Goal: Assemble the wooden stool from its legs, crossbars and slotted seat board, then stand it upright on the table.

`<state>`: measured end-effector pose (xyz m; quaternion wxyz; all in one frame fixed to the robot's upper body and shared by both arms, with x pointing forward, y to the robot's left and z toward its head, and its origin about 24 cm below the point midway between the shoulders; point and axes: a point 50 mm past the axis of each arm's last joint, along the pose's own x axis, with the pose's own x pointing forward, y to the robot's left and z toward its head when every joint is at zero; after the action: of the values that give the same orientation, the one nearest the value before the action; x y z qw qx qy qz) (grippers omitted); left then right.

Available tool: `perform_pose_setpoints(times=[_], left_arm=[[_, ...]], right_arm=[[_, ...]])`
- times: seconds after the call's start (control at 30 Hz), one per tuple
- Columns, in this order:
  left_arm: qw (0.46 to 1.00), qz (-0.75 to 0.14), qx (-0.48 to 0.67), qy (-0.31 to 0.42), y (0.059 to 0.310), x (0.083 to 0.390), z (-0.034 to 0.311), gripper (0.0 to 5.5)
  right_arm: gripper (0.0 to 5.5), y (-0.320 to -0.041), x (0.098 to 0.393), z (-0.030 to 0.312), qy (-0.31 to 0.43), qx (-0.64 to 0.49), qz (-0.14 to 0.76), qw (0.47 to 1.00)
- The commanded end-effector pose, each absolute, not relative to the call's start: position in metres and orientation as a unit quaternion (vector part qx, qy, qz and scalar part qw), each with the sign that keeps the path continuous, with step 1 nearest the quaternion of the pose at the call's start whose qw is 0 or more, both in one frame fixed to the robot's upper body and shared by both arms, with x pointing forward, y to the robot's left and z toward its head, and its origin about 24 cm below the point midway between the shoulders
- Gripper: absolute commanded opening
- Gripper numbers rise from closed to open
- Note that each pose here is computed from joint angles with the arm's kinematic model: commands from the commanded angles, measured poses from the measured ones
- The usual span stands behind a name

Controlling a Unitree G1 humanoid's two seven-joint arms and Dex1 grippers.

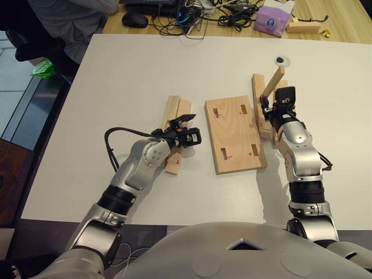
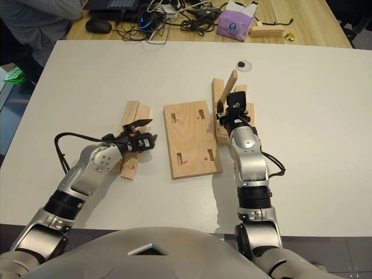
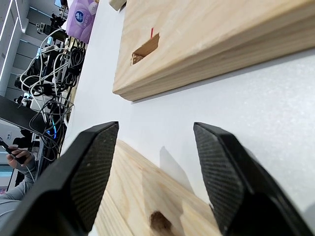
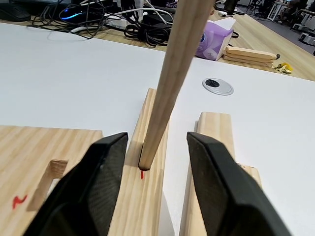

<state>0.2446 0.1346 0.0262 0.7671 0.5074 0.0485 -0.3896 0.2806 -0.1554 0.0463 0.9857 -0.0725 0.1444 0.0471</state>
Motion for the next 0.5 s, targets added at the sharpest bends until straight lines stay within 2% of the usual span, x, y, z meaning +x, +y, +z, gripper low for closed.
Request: perform_pose_setpoints(times=[0.03, 0.2, 0.37, 0.5], left_arm=[[0.764, -0.404, 0.498, 0.073, 0.134, 0.237, 0.015, 2.81], [0.765, -0.403, 0.497, 0.073, 0.133, 0.237, 0.015, 2.81], [0.768, -0.404, 0.492, 0.074, 0.131, 0.238, 0.016, 2.81], [0.768, -0.404, 0.491, 0.076, 0.131, 0.238, 0.016, 2.81]], right_arm=[[2.23, -0.161, 0.284, 0.047, 0.142, -0.083, 0.045, 0.985], [2.23, -0.170, 0.290, 0.049, 0.135, -0.082, 0.050, 0.986], [2.23, -0.167, 0.303, 0.049, 0.125, -0.077, 0.055, 0.988], [2.23, -0.165, 0.303, 0.047, 0.132, -0.073, 0.058, 0.987]])
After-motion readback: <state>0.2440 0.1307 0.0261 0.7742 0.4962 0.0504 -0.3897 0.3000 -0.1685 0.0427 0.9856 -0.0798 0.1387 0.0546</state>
